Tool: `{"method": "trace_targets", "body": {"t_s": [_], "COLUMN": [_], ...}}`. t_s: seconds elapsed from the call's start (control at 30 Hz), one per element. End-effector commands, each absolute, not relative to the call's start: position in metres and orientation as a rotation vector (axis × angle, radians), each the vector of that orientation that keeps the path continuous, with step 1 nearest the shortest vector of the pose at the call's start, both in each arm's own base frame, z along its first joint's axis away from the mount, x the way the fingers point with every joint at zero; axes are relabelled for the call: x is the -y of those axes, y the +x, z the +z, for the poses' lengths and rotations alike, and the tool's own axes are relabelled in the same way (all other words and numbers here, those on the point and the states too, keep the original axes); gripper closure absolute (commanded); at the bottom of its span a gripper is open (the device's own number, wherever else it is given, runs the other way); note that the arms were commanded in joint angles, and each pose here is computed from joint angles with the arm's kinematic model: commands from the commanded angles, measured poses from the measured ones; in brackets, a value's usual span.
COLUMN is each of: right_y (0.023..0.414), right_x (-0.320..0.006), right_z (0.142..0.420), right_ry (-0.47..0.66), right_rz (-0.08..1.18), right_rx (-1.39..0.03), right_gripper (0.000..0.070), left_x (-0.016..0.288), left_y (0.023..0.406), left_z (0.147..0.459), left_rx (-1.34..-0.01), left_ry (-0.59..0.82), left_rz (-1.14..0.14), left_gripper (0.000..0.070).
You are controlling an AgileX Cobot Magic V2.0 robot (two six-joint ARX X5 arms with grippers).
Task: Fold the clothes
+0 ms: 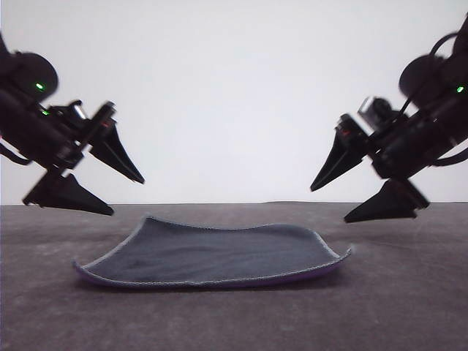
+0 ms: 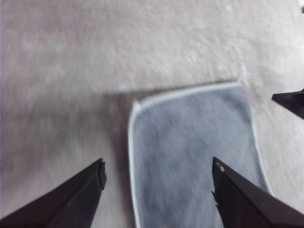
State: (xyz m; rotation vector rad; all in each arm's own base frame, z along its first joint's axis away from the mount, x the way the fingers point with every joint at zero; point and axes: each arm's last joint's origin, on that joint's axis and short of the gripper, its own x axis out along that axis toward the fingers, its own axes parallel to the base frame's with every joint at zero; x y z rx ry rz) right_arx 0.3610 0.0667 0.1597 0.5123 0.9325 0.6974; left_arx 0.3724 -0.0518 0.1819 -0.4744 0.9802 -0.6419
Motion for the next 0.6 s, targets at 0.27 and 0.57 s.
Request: {"method": "trace_targets", "body": {"t_s": [0.27, 0.57], "right_y": [0.387, 0.386], "right_x": [-0.092, -0.098], "right_z": [0.144, 0.134], "right_ry": [0.533, 0.526], "right_rz": [0.744, 0.734], "right_rx": [-0.977, -1.017], "right_gripper": [0.0201, 0.0203], "left_x": [0.067, 0.077], "left_y": [0.402, 0.401], "left_z": [0.169, 0.165], "left_rx": [-1.024, -1.039], "left_ry": [-0.473, -0.445], "left_rz": [-0.661, -0.656], "left_gripper": [0.0265, 0.0266]}}
